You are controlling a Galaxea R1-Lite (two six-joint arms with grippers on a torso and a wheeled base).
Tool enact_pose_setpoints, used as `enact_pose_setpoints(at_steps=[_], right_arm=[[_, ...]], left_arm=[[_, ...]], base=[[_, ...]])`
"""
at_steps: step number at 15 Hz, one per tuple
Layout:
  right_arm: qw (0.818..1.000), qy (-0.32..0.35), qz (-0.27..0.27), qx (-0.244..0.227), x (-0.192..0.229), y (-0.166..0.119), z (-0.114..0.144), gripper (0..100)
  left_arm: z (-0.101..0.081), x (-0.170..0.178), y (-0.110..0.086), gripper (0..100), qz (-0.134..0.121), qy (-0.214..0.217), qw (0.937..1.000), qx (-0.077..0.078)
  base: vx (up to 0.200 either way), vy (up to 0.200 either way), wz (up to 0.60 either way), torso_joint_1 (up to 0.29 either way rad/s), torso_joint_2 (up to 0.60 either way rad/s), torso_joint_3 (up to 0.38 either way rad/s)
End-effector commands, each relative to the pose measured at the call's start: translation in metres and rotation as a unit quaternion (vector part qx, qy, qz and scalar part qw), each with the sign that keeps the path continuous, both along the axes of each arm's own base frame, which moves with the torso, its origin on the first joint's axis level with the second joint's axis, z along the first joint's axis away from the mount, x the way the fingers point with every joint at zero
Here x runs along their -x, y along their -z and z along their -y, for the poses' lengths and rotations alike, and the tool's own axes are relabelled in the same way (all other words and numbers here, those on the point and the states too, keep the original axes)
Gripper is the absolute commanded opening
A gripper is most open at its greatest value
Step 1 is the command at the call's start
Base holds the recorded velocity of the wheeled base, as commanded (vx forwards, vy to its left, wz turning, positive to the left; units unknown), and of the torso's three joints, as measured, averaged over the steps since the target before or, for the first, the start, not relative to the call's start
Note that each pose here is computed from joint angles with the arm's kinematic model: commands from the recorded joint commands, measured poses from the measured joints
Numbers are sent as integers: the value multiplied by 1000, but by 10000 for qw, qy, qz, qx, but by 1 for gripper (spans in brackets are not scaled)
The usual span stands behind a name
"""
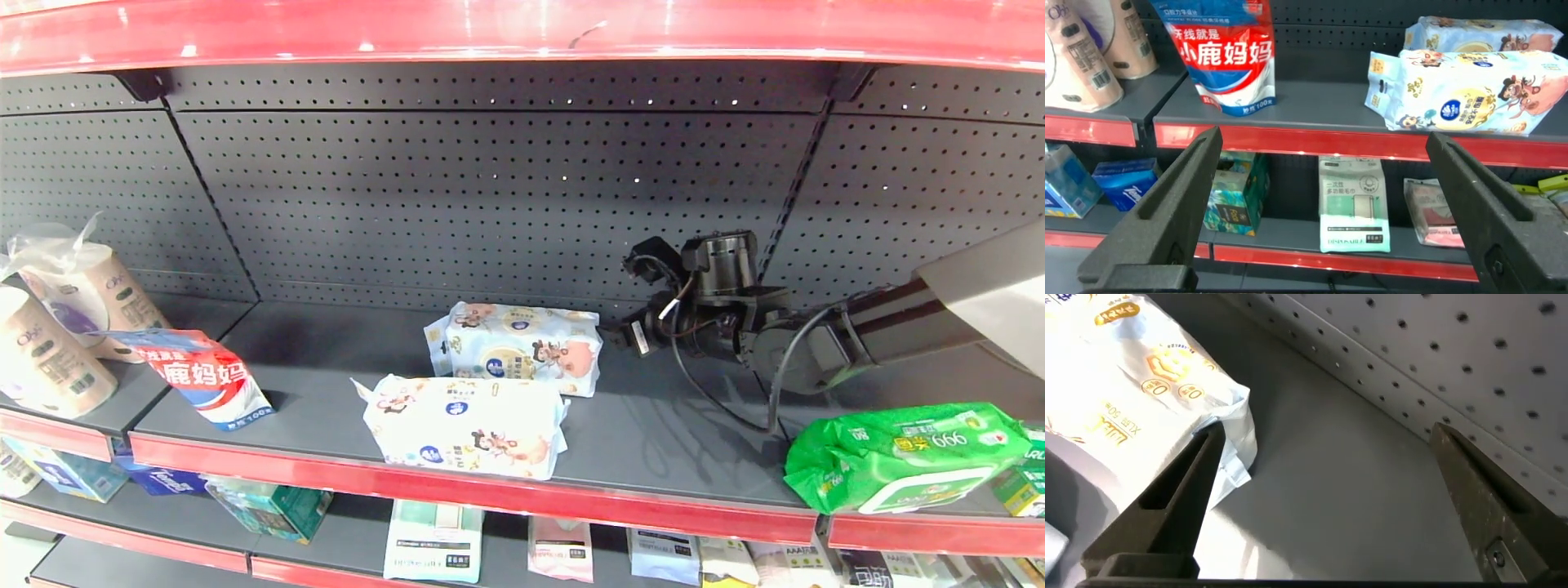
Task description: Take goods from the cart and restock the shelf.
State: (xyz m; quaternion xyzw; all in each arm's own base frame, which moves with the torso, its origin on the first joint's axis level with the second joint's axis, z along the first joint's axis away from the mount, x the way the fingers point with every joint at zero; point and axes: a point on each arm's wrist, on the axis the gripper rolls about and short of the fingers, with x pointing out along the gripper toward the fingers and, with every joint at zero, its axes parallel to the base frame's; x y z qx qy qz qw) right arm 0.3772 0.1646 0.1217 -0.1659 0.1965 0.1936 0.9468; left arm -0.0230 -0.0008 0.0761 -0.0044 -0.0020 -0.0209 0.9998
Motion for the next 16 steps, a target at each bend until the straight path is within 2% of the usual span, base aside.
enact_pose_setpoints(at_steps=[1, 16], right_arm=[[10000, -21, 8, -1, -3, 2, -3, 100], [9998, -218, -9, -42, -3, 6, -19, 100]], left_arm=[[0, 0, 0, 100, -6, -1, 10000, 1], [0, 0, 0, 100, -6, -1, 10000, 1]], base=[[0, 0, 0, 0, 0, 0], [0, 0, 0, 0, 0, 0]])
